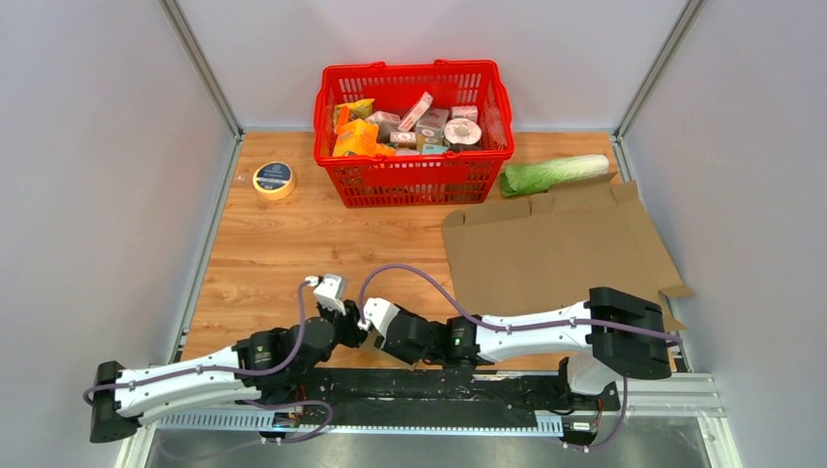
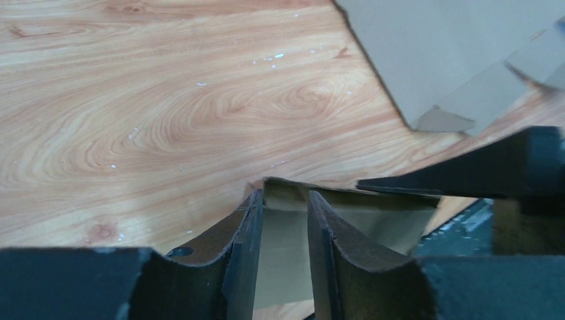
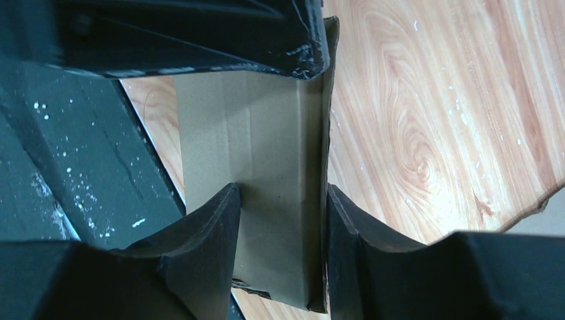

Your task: Fold the paper box

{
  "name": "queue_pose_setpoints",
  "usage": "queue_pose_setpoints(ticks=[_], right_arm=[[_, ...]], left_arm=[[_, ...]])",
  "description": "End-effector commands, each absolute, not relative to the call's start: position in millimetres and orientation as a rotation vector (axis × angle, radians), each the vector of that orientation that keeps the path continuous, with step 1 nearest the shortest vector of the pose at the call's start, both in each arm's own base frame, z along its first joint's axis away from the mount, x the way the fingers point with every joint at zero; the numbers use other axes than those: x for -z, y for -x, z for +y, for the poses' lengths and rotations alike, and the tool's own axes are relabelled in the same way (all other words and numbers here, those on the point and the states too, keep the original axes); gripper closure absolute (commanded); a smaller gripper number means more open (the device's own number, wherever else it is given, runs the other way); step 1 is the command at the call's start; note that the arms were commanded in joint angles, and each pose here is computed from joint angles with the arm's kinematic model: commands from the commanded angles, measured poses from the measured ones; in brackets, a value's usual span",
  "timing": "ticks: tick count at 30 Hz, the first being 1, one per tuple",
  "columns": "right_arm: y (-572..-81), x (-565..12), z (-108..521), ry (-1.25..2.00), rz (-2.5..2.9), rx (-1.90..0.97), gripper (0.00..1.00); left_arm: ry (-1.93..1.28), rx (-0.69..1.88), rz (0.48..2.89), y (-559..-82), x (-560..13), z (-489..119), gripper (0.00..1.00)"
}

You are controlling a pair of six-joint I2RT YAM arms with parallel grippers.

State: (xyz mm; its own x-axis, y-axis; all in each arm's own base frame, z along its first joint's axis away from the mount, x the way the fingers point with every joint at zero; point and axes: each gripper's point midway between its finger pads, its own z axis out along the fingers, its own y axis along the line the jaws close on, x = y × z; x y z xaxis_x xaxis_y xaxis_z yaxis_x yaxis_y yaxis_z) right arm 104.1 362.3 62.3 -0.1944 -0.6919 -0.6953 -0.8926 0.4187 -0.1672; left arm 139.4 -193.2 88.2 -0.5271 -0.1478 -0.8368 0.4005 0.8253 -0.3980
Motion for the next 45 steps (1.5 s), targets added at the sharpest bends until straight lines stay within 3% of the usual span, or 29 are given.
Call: queue_pose_setpoints(ticks=[1,12,21,22,36,45], right_arm=[[-116.5,-27.9,341.9,1.351,1.999,-0.234,0.58],[-126.2,-42.4,340.7,1.393,1.911,-0.220,0.62],[-128.9,-41.4,340.3,1.410,1.892,-0.196,0.62],[-129.2,-40.8,338.8,1.413,1.893,-0.188,0.62],[-131.6,-44.5,342.1,1.410,1.870,-0.184,0.63],[-131.4,-46.6,341.6,1.412,1.868,-0.186,0.63]], left_arm=[[-0.136,0.743,2.046,-128.6,-89.1,-178.4,0.60],[0.219,0.776,2.012,-135.4,-120.0,-137.4,0.46],[0.250,0.637,2.304,-126.1,-148.8,-144.0,0.34],[0.282,0.620,2.330,-128.9,-149.2,-142.7,0.25],[0.577,0.659,2.545,-146.8,-144.6,-178.9,0.24],[0.737,0.608,2.644,-147.9,-124.3,-179.2,0.28]])
